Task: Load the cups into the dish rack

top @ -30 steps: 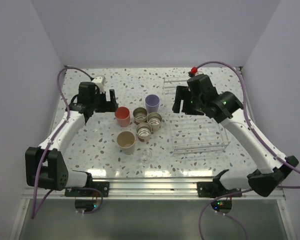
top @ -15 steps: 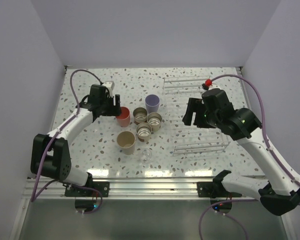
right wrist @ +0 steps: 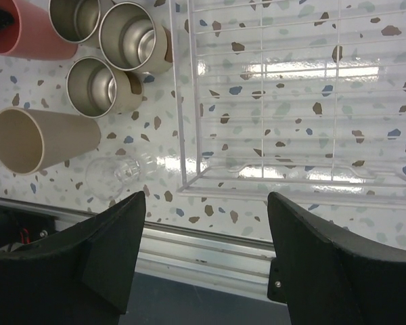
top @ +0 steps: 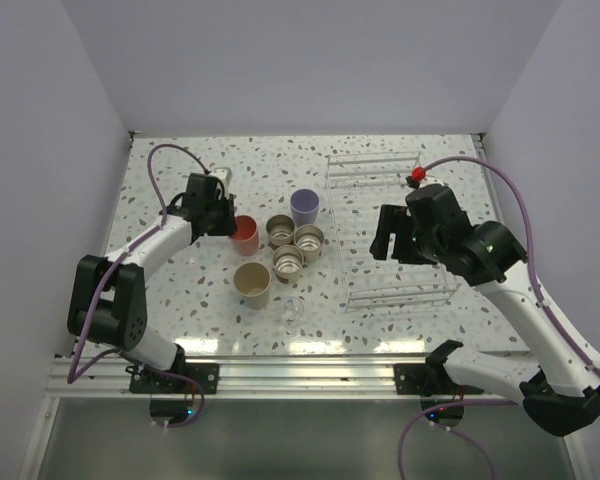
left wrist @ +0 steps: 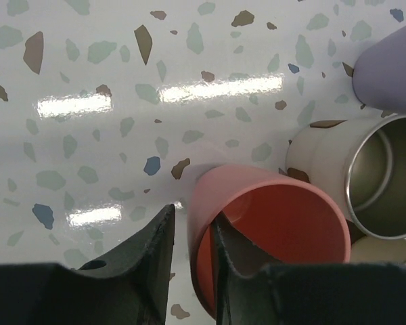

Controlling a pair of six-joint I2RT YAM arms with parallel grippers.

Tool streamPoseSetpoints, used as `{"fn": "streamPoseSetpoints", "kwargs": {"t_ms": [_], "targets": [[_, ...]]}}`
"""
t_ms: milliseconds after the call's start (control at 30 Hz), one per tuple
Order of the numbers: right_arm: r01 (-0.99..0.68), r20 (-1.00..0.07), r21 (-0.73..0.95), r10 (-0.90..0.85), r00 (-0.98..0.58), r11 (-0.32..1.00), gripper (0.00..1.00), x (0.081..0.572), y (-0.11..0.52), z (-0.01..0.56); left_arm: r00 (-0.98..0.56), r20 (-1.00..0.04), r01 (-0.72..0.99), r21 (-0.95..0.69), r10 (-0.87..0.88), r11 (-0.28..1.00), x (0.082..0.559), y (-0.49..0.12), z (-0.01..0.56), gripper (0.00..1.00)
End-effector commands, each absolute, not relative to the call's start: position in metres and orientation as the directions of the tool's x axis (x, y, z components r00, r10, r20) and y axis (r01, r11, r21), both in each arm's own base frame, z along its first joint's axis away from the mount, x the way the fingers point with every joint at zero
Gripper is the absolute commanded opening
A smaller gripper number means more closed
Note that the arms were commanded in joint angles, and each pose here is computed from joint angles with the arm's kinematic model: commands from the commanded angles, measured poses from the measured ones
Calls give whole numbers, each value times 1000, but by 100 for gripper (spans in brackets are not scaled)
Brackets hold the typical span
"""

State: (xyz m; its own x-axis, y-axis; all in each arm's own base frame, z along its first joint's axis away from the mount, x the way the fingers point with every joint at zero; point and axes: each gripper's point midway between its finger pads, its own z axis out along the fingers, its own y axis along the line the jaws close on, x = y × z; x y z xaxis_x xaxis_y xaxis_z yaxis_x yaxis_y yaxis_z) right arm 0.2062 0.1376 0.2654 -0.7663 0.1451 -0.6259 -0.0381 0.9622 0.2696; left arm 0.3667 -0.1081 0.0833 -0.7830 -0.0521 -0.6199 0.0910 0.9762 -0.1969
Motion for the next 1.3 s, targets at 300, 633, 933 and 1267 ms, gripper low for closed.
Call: {"fn": "streamPoseSetpoints", "kwargs": {"t_ms": [300,633,933,1267], "targets": [[-78,-640,263,113,-760,962,96,206,139,265,-759,-649,82,-164,-45,983,377,-106,86,0],[-140,-648,350,131,-750,926,98,214,163,280,-626,-778,44,-106,-56,993,395,-89,173,0],[-207,-611,454,134,-780,866,98,227,203,305,-476,-873,68,-156,-106,985,398,-92,266,0],[-446,-617,750,272,-738,489,98,234,284,403,-346,-885,325,-426,-313,844,368,-126,350,0]]}}
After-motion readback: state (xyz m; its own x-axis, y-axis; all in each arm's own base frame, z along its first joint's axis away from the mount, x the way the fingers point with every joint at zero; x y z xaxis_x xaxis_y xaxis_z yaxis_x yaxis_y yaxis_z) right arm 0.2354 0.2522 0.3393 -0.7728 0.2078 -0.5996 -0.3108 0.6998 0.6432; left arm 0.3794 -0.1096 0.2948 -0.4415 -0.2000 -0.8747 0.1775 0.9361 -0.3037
